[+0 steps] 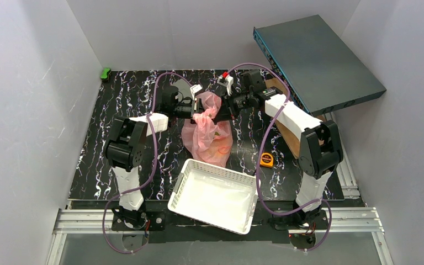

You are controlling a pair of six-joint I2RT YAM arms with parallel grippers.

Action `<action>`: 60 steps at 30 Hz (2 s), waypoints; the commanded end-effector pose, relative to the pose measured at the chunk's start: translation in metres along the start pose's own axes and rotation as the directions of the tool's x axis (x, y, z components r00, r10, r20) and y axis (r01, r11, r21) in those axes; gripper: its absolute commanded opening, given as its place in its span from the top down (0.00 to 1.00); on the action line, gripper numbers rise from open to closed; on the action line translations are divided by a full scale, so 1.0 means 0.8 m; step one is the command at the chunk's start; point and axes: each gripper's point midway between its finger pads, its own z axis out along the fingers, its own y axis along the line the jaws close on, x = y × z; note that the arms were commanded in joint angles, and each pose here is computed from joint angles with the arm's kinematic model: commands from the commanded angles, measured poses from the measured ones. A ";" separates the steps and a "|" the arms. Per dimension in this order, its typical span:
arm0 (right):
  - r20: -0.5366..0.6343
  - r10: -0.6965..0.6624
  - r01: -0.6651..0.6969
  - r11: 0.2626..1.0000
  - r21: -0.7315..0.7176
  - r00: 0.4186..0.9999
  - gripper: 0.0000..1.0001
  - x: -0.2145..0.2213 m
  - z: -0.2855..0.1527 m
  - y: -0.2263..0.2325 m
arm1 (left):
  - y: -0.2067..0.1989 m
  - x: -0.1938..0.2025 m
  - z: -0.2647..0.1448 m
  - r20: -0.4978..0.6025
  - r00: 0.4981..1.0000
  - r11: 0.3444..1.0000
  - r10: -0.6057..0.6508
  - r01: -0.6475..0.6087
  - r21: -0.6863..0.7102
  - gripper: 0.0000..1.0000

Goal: Place the fake fruits into the plastic bag and tie a complex knot

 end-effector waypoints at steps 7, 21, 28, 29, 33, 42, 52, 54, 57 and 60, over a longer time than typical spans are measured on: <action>0.054 -0.133 0.131 0.991 0.029 0.990 0.99 -0.026 -0.016 0.013 | -0.016 -0.007 -0.053 0.057 0.992 0.991 0.112 -0.107 -0.083 0.61; 0.095 -0.178 0.176 0.984 0.034 0.979 0.99 -0.038 -0.006 0.011 | -0.044 -0.032 -0.155 0.154 0.943 0.916 0.296 -0.235 -0.326 0.21; 0.110 -0.179 0.178 0.984 0.016 0.978 0.99 -0.041 0.002 0.019 | -0.080 -0.038 -0.161 0.227 0.946 0.958 0.230 -0.179 -0.223 0.24; 0.110 -0.180 0.179 0.984 0.012 0.978 0.99 -0.040 0.004 0.020 | -0.080 -0.040 -0.159 0.239 0.947 0.964 0.213 -0.164 -0.211 0.25; 0.114 -0.186 0.187 0.982 0.007 0.976 0.99 -0.043 0.010 0.023 | -0.079 -0.066 -0.158 0.342 0.935 0.988 0.099 -0.052 -0.143 0.38; 0.107 -0.185 0.186 0.983 0.008 0.977 0.99 -0.041 0.016 0.022 | -0.111 -0.111 -0.121 0.354 0.903 0.967 0.245 -0.203 -0.153 0.17; 0.106 -0.191 0.190 0.982 0.017 0.976 0.99 -0.041 0.015 0.021 | -0.123 -0.092 -0.187 0.363 0.883 0.905 0.298 -0.140 -0.402 0.41; 0.107 -0.188 0.188 0.982 0.011 0.976 0.99 -0.042 0.015 0.022 | -0.125 -0.063 -0.185 0.331 0.915 0.925 0.229 -0.099 -0.367 0.56; 0.111 -0.190 0.190 0.982 0.008 0.975 0.99 -0.043 0.015 0.025 | -0.137 -0.027 -0.174 0.309 0.945 0.964 0.111 -0.027 -0.266 0.66; 0.111 -0.191 0.191 0.982 0.005 0.975 0.99 -0.041 0.015 0.026 | -0.132 -0.004 -0.170 0.321 0.945 0.969 0.058 0.024 -0.247 0.63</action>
